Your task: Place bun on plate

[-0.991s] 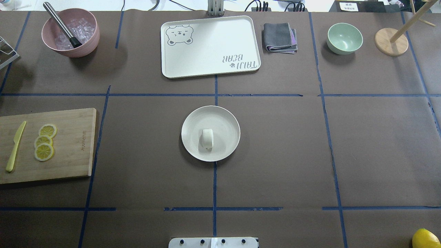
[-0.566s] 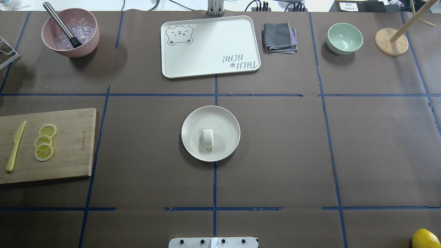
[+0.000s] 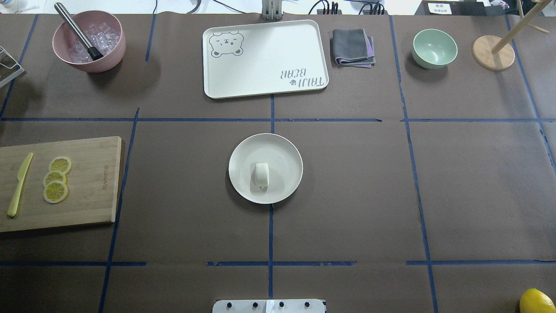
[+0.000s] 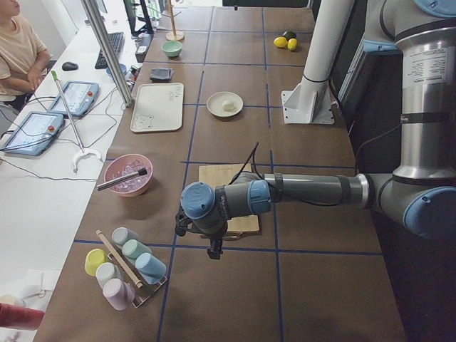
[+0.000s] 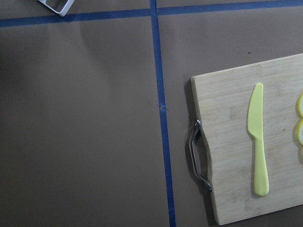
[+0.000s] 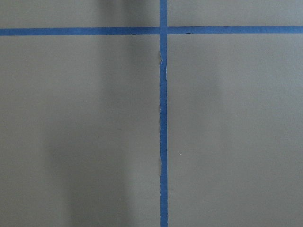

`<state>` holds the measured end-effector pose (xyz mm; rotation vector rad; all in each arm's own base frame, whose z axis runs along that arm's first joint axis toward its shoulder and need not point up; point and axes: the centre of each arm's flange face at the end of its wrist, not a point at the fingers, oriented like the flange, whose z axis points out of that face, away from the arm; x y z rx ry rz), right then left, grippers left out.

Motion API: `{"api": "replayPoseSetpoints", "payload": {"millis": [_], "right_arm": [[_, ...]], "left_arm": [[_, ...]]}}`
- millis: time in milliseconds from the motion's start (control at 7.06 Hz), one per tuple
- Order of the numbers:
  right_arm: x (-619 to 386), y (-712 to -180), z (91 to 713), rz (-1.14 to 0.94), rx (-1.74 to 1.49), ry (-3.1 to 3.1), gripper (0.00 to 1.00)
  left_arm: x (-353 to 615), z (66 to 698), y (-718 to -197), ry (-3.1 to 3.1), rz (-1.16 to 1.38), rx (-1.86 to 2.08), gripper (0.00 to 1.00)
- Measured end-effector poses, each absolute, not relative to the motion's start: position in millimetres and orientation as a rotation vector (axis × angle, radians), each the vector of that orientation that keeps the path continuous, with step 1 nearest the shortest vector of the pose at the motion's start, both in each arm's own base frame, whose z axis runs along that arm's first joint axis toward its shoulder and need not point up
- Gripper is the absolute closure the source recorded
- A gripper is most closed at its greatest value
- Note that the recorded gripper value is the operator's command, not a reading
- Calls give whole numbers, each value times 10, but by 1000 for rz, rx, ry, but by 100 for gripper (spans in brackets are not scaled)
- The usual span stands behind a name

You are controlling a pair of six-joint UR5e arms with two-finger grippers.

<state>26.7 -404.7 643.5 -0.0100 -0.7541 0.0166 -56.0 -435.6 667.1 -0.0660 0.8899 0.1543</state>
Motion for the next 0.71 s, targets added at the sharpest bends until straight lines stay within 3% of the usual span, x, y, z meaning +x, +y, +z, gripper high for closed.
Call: {"api": "replayPoseSetpoints", "payload": {"millis": [708], "right_arm": [[267, -4049, 6439, 19, -12, -754, 0]], "left_arm": [[-563, 6686, -4341, 889, 157, -58, 0]]}}
